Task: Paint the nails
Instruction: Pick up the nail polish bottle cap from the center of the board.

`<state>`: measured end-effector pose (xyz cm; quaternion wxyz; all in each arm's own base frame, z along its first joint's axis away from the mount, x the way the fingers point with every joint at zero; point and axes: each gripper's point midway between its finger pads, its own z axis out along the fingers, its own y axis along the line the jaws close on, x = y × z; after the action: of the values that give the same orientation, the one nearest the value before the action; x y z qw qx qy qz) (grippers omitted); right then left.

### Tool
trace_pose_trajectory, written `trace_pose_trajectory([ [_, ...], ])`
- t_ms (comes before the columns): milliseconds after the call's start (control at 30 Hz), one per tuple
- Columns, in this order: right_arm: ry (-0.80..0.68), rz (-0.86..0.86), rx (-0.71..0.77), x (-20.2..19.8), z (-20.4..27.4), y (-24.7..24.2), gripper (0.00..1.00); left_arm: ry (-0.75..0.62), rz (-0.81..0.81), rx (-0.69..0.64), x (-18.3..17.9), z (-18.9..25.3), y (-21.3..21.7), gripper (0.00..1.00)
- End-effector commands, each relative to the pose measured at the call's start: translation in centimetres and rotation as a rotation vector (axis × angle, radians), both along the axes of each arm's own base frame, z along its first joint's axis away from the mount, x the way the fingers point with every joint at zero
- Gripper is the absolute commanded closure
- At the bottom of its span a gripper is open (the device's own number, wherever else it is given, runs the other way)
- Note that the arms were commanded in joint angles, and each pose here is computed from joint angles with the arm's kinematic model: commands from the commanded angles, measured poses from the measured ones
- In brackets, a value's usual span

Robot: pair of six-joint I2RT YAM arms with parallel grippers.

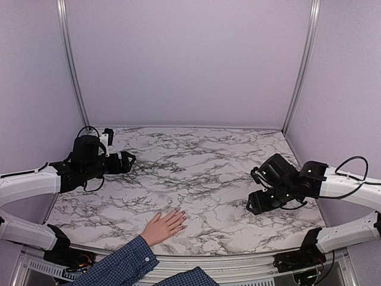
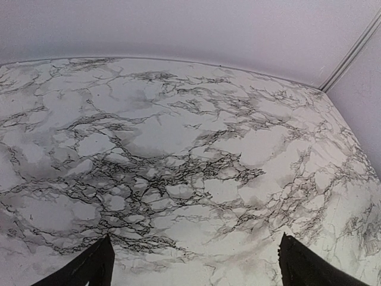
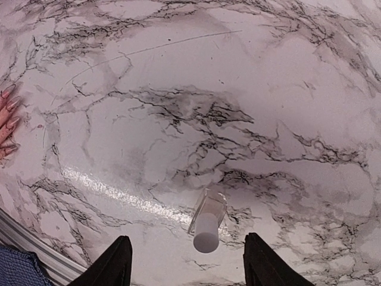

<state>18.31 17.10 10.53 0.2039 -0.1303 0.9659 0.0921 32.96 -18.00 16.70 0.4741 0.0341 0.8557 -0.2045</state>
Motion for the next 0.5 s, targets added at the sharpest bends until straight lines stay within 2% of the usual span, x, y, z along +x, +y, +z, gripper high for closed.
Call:
trace_pose_trajectory([
  [0,-0.028,-0.023,-0.001,0.7,0.0,0.3,0.41,-0.009,-0.021,0.001,-0.2,-0.3,-0.5,0.01],
  [100,-0.020,-0.017,-0.012,0.8,-0.6,0.4,0.48,-0.011,-0.020,0.002,-0.3,-0.3,-0.4,0.01],
  [467,-0.005,-0.021,-0.059,0.9,-2.0,0.0,0.51,-0.004,-0.015,0.012,-0.4,-0.7,-0.3,0.01],
])
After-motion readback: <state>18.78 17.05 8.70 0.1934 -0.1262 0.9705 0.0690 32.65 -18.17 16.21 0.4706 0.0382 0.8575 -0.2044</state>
